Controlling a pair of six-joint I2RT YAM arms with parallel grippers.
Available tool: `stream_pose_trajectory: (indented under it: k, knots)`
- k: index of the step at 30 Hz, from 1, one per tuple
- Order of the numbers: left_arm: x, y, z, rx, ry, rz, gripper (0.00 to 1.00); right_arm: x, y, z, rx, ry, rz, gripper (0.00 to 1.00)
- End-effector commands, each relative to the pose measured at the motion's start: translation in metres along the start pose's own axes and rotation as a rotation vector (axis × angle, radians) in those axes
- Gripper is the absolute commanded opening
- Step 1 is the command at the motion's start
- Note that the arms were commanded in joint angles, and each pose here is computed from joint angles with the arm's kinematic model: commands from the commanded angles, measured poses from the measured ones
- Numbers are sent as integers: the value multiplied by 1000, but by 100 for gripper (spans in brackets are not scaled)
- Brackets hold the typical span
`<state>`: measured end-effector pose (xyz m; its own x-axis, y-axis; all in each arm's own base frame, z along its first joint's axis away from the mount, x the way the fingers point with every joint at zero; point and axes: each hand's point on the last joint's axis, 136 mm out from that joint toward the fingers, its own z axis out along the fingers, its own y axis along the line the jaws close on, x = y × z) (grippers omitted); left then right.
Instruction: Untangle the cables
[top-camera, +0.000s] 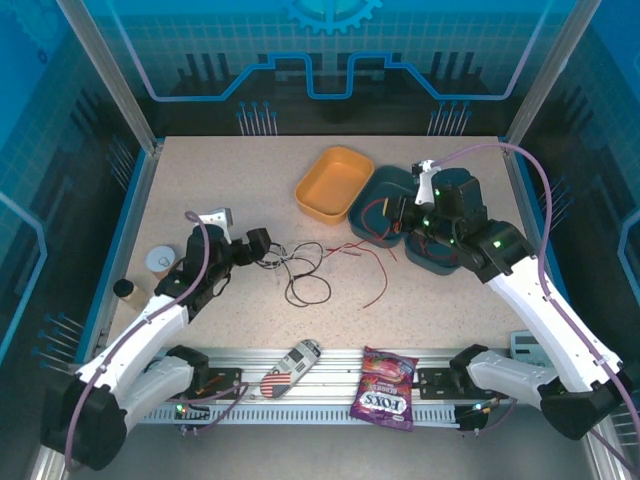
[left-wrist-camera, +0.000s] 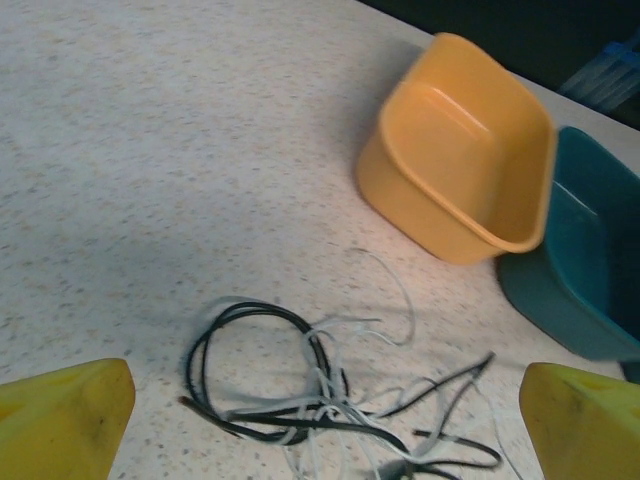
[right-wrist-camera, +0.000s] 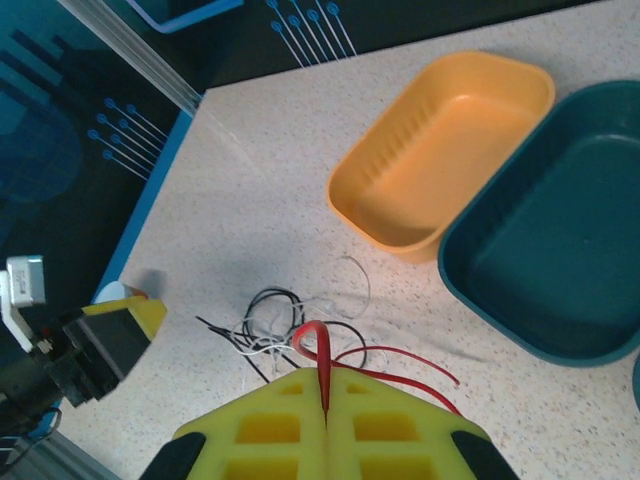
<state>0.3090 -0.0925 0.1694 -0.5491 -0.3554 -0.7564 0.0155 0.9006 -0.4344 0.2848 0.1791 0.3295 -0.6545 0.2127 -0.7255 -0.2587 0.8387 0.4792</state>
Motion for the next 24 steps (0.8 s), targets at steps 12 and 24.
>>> stream_pose_trajectory:
  k: [12, 24]
  knots:
    - [16, -131, -3, 540, 47, 365, 86, -17, 51, -4, -188, 3, -69, 0]
    - [26, -192, 28, 926, 116, 462, 68, -17, 59, 2, -213, 27, -79, 0]
